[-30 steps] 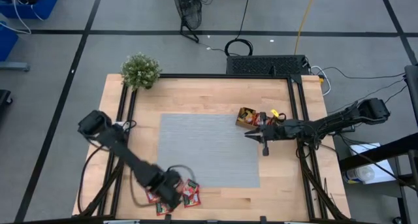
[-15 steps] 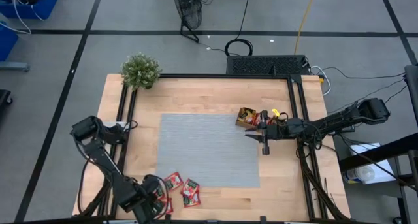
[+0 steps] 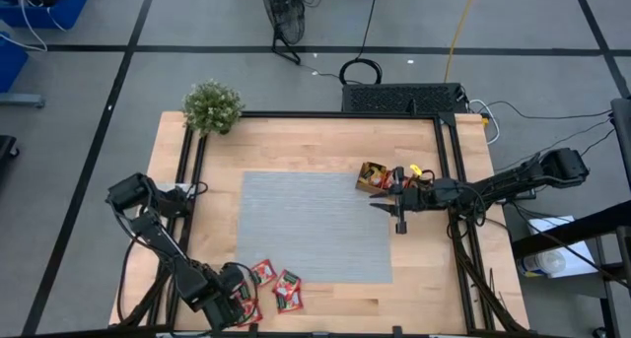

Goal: Pick & Place Tea
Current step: Put the red tea bag into the middle section of the wooden organizer

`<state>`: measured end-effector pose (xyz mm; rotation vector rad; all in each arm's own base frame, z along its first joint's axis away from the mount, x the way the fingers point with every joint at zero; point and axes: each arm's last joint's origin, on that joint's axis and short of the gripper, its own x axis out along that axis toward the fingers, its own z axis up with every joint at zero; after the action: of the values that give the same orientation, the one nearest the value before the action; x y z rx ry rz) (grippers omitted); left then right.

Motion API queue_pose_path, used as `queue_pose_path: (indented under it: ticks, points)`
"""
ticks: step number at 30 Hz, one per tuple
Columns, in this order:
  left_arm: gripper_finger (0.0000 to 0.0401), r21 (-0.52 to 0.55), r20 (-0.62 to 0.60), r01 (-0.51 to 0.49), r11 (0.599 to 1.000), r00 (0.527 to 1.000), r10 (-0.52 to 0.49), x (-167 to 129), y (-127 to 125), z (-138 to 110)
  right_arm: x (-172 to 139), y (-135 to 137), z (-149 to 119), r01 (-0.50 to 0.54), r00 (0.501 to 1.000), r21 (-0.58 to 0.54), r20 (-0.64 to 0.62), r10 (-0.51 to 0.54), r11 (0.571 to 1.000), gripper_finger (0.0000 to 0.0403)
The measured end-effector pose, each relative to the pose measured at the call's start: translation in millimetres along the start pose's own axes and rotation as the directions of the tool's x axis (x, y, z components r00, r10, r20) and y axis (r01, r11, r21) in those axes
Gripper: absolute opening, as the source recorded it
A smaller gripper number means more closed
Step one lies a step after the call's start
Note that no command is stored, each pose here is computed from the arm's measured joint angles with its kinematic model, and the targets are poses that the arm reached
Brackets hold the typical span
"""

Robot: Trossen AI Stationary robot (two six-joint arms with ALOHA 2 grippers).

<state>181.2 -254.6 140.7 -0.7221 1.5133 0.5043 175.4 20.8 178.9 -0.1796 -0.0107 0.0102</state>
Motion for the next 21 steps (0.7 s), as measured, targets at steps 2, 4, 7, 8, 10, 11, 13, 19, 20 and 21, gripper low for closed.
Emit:
queue_pose_path:
  ticks: [2, 4, 7, 8, 10, 11, 13, 19, 20, 21]
  points:
    - [0.0316, 0.028, 0.029, 0.010, 1.000, 1.000, -0.011, 2, 2, 1, 0, 0, 0, 0.000, 1.000, -0.006, -0.001, 0.000, 1.000, 0.0075]
    - [0.0320, 0.036, 0.053, 0.002, 0.999, 0.999, -0.004, 5, 5, 1, 0, 0, -1, -0.001, 1.000, -0.014, -0.008, 0.001, 1.000, 0.0075]
    - [0.0318, 0.044, 0.085, -0.010, 0.999, 0.996, 0.006, 9, 10, 1, 0, 0, -1, -0.001, 1.000, -0.016, -0.011, 0.001, 1.000, 0.0075]
    - [0.0315, 0.048, 0.099, -0.010, 0.999, 0.995, 0.005, 10, 11, 1, 0, 0, -1, -0.002, 1.000, -0.017, -0.012, 0.001, 1.000, 0.0075]
    - [0.0305, 0.062, 0.144, -0.012, 0.998, 0.990, 0.003, 12, 14, -1, 0, 0, -1, -0.002, 1.000, -0.017, -0.014, 0.002, 1.000, 0.0075]
    - [0.0298, 0.075, 0.160, -0.008, 0.997, 0.987, -0.004, 13, 15, -2, 0, 0, -2, -0.002, 1.000, -0.017, -0.016, 0.002, 1.000, 0.0075]
    - [0.0284, 0.104, 0.178, 0.000, 0.995, 0.984, -0.019, 14, 16, -5, 0, 0, -1, -0.002, 1.000, -0.017, -0.015, 0.002, 1.000, 0.0075]
    - [0.0227, 0.121, 0.214, -0.008, 0.993, 0.977, -0.018, 16, 20, -13, 0, 0, -2, -0.001, 1.000, -0.019, -0.016, 0.001, 1.000, 0.0075]
    - [0.0217, 0.117, 0.216, -0.010, 0.993, 0.976, -0.016, 16, 20, -14, 0, 0, -2, -0.001, 1.000, -0.020, -0.016, 0.001, 1.000, 0.0075]
    - [0.0207, 0.114, 0.220, -0.011, 0.993, 0.975, -0.015, 17, 21, -14, 0, 0, -2, -0.001, 1.000, -0.020, -0.016, 0.001, 1.000, 0.0075]
